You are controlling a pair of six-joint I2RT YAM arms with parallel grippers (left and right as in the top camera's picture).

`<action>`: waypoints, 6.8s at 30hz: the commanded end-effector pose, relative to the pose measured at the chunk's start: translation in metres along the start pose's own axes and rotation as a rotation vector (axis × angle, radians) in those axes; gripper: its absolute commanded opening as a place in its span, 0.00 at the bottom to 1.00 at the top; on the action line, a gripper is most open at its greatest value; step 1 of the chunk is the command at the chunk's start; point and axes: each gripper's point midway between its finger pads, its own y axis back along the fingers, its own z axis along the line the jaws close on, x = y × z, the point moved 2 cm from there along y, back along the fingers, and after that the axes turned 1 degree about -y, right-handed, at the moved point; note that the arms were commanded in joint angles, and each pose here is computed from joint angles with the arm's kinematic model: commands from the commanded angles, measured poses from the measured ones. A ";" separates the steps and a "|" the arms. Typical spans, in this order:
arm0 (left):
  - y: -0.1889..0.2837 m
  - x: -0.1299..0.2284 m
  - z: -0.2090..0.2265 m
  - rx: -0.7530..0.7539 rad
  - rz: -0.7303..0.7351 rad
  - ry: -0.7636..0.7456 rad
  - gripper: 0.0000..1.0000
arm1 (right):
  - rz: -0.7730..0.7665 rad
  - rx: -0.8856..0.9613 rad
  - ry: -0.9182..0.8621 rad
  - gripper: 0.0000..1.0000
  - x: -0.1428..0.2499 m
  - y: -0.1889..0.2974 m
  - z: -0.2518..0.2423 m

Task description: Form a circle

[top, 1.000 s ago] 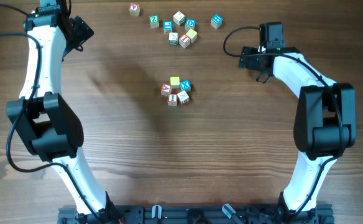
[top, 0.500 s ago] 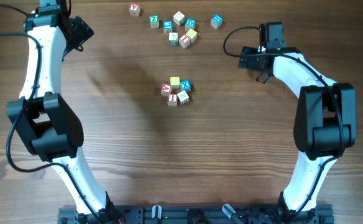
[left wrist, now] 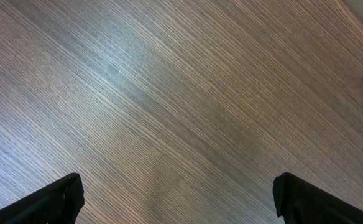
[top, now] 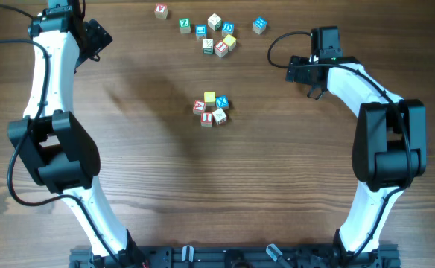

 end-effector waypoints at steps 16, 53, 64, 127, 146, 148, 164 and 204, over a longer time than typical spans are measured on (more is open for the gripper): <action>0.284 -0.048 0.033 0.299 -0.509 0.105 1.00 | -0.016 -0.019 -0.010 1.00 -0.004 0.008 0.003; 0.224 0.061 0.000 0.609 -0.652 -0.421 1.00 | -0.016 -0.019 -0.010 1.00 -0.004 0.008 0.003; 0.160 0.134 0.028 0.700 -0.797 -0.425 1.00 | -0.016 -0.019 -0.010 1.00 -0.004 0.008 0.003; 0.147 0.239 0.099 0.706 -0.919 -0.459 1.00 | -0.016 -0.019 -0.010 1.00 -0.004 0.008 0.003; 0.147 0.239 0.099 0.705 -0.919 -0.459 1.00 | -0.016 -0.019 -0.010 1.00 -0.004 0.008 0.003; 0.147 0.239 0.099 0.706 -0.919 -0.459 1.00 | -0.017 -0.019 -0.010 1.00 -0.004 0.008 0.003; 0.147 0.239 0.099 0.706 -0.919 -0.459 1.00 | -0.297 -0.105 -0.035 1.00 -0.072 0.131 0.012; 0.147 0.239 0.099 0.706 -0.919 -0.459 1.00 | -0.490 -0.402 0.531 1.00 0.184 0.149 -0.010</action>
